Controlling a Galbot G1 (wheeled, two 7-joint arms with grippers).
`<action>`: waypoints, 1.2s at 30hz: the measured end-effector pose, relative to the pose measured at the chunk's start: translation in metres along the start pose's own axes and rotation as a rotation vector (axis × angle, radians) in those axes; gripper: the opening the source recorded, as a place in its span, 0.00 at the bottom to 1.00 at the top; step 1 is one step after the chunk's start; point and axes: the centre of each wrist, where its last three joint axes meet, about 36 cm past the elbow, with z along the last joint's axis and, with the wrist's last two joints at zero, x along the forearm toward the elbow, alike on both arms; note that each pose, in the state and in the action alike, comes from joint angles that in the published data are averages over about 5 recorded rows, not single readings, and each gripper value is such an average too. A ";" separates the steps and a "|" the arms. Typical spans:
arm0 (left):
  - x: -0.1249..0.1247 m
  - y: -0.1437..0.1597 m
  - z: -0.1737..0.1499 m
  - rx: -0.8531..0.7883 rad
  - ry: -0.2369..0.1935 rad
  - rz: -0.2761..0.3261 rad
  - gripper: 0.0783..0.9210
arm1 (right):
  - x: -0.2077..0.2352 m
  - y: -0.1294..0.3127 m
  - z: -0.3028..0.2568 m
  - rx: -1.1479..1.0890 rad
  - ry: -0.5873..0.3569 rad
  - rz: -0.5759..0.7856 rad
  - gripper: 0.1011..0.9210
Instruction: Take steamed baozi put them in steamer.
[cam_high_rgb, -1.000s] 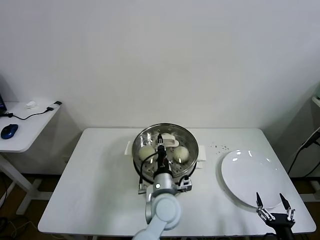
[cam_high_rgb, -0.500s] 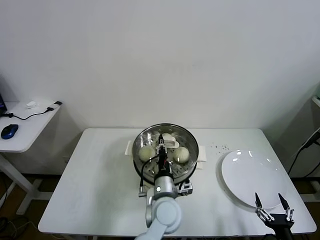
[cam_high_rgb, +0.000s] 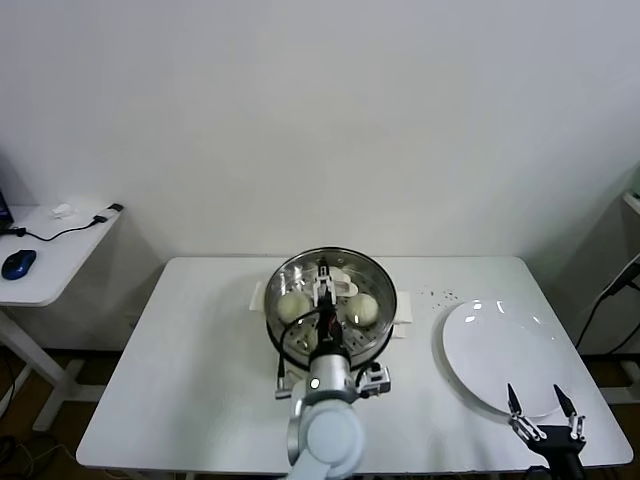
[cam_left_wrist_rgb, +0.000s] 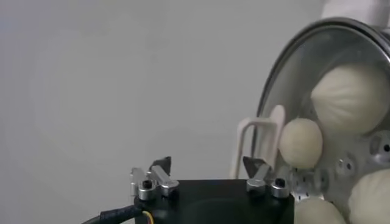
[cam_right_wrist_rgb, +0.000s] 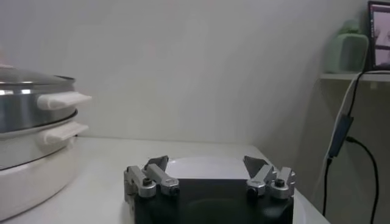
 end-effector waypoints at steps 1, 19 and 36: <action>0.002 0.003 0.001 0.013 -0.003 -0.003 0.84 | 0.000 0.000 0.000 -0.001 0.001 -0.001 0.88; 0.013 0.039 0.090 0.440 -0.064 -0.033 0.88 | -0.010 0.008 -0.004 -0.023 -0.044 -0.008 0.88; 0.021 0.008 0.280 1.150 -0.029 0.080 0.88 | -0.016 0.015 -0.002 -0.029 -0.087 -0.036 0.88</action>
